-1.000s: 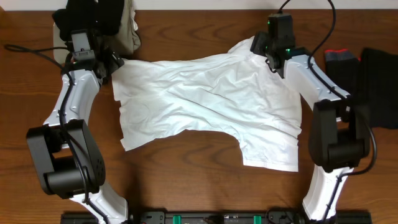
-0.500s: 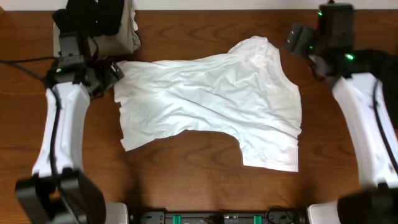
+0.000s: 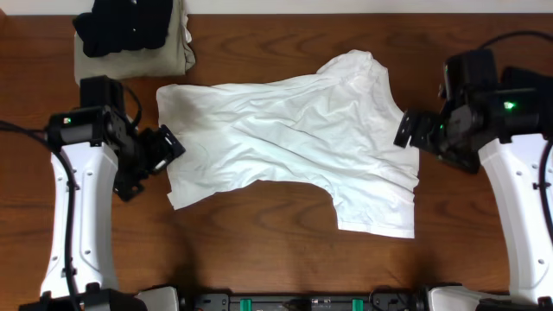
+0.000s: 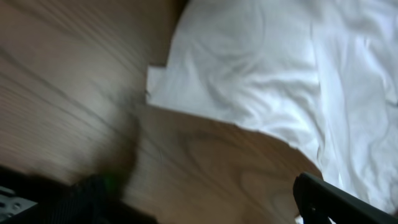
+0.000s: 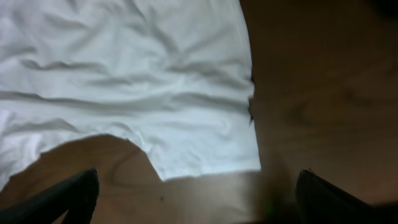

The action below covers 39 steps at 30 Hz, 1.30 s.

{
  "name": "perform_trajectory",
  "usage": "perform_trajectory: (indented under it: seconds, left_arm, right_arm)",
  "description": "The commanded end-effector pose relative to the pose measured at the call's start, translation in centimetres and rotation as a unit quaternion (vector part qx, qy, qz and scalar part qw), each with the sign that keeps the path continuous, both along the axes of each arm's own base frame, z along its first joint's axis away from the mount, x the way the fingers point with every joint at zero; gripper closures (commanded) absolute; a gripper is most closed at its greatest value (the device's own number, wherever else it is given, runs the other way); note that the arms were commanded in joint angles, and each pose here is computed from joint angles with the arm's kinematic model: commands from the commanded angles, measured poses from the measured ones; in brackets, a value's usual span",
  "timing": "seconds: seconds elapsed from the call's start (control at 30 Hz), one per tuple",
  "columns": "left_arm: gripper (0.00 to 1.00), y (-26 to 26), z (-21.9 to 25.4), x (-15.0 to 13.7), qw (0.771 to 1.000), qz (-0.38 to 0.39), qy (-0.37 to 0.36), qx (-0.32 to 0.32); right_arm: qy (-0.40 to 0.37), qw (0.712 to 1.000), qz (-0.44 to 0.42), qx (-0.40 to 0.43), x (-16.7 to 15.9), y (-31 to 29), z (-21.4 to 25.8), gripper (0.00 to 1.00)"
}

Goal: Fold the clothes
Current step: 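Move both grippers to the T-shirt's lower corners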

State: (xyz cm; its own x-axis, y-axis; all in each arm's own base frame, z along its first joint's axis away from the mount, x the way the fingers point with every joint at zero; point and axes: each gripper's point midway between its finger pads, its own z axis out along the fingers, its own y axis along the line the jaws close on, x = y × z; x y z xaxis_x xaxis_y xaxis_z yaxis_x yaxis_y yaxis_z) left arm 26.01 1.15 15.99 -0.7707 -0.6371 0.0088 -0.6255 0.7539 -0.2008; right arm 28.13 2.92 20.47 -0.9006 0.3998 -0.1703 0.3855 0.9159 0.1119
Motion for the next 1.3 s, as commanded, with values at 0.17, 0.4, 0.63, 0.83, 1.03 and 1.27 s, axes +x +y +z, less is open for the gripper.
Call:
perform_trajectory:
  seconds: [0.17, 0.4, 0.63, 0.83, 1.03, 1.27]
  left_arm:
    - [0.02, -1.8, -4.8, -3.5, 0.995, 0.031, 0.075, -0.052]
    - [0.02, -3.1, -8.8, -5.2, 0.990, 0.049, 0.099, -0.085]
    - [0.02, -3.2, -11.6, -6.0, 0.990, 0.061, 0.099, -0.085]
    - [0.02, -2.9, -12.3, -3.9, 0.994, 0.060, 0.053, -0.080]
    - [0.02, -2.8, -12.9, -4.1, 0.992, 0.080, 0.063, -0.079]
    - [0.02, -1.6, -14.3, -4.1, 0.991, 0.095, 0.082, -0.047]
  right_arm:
    - [0.116, 0.989, -0.089, 0.020, -4.5, 0.5, -6.6, 0.01]
    - [0.146, 0.982, -0.110, 0.036, -6.1, 1.0, -10.8, 0.01]
    - [0.152, 0.981, -0.110, 0.041, -6.7, 1.2, -12.8, 0.01]
    - [0.154, 0.982, -0.104, 0.040, -7.0, 1.1, -13.4, 0.01]
    - [0.153, 0.982, -0.104, 0.040, -6.9, 1.1, -13.5, 0.01]
    - [0.144, 0.984, -0.099, 0.041, -6.5, 1.2, -13.6, 0.01]
